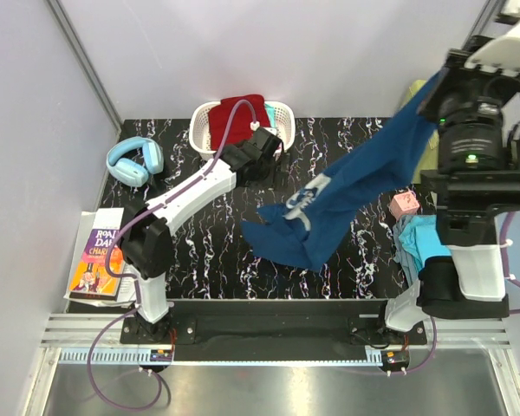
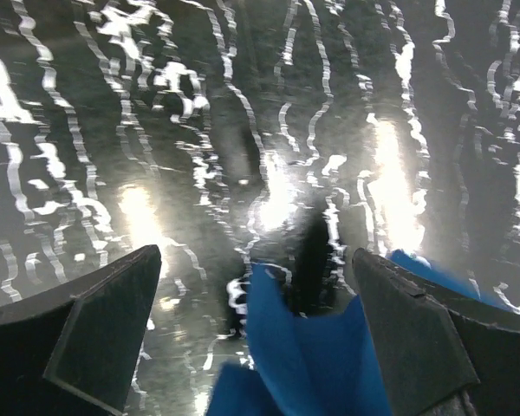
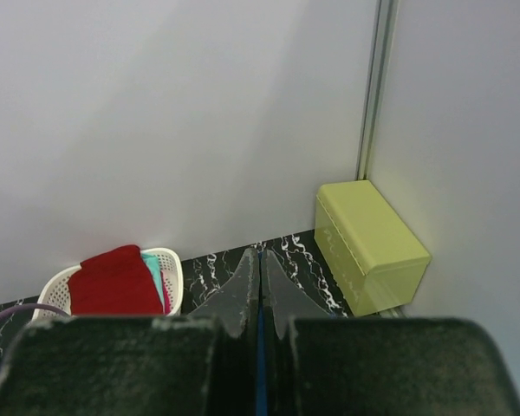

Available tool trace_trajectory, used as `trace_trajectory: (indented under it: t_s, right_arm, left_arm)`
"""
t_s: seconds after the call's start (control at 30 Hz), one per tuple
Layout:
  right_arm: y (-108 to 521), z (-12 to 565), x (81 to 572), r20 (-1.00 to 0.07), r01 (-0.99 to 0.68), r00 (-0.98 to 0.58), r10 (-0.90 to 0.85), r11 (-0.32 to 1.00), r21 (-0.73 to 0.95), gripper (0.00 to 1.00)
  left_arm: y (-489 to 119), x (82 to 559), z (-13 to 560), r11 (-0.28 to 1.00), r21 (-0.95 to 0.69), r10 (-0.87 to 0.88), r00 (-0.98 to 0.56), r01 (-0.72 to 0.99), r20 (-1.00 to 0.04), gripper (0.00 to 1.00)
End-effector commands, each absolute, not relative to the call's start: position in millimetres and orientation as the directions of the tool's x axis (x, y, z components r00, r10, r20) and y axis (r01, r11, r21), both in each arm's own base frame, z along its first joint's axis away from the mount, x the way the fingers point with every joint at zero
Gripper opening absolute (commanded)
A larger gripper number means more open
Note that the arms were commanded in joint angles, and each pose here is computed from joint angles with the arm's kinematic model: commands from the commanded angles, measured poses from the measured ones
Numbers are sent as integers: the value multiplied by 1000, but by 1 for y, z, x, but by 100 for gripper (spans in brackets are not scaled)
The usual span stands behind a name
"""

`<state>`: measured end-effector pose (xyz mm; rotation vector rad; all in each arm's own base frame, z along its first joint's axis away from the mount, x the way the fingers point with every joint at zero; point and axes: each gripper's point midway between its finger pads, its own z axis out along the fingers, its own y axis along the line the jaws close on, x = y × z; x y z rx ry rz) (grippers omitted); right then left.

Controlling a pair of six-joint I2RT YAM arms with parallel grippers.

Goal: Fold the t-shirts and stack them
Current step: Flatten out the tshirt

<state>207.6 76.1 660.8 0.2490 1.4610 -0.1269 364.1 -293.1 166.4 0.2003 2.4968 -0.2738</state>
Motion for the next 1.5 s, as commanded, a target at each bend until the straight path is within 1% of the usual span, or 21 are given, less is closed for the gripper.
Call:
trace_trajectory:
  t_s: [0.0,0.13,0.27,0.47,0.7,0.83,1.1,1.23,1.27,1.3,1.33,1.4,1.43,1.47]
  right_arm:
    - [61,664,202,-992,236,110,64,968,89,0]
    - [56,665,201,-992,237,110,58,968,83,0]
    - [61,662,202,-995,239,99,34,969,57,0]
    - [76,656,206,-997,237,79,-12,971,7,0]
    - [136,643,214,-994,191,59,-95,978,-82,0]
    - [153,644,211,-994,150,72,-84,986,-72,0]
    - [160,641,208,-995,138,60,-77,988,-68,0]
    - [175,635,208,-993,131,47,-107,986,-100,0]
    - [177,634,208,-994,130,46,-98,987,-91,0]
    - [182,632,208,-993,129,44,-109,986,-103,0]
    - [183,632,207,-993,126,42,-114,986,-108,0]
    - [182,632,207,-994,128,40,-106,987,-100,0]
    - [181,632,207,-993,130,38,-112,986,-106,0]
    - [179,632,207,-994,130,37,-99,987,-94,0]
  left_arm:
    - [-321,383,212,915,-320,-18,-768,246,-640,99]
    - [-332,388,218,894,-365,-31,-774,261,-632,99]
    - [-358,382,218,835,-462,-32,-811,300,-585,99]
    - [-390,377,223,799,-487,-6,-806,352,-592,99]
    - [-396,377,220,799,-486,-7,-802,354,-597,99]
    - [-396,375,222,789,-492,1,-802,368,-597,99]
    - [-424,361,233,689,-580,43,-823,435,-566,99]
    - [-440,344,244,631,-602,80,-812,490,-578,99]
    - [-444,336,243,607,-617,97,-817,501,-568,95]
    - [-448,333,248,580,-636,91,-816,509,-571,89]
    - [-449,328,253,561,-648,91,-816,515,-570,71]
    - [-450,321,254,543,-663,93,-821,516,-563,51]
    - [-447,319,259,537,-663,90,-817,521,-570,30]
    - [-444,317,256,544,-659,91,-818,519,-569,15]
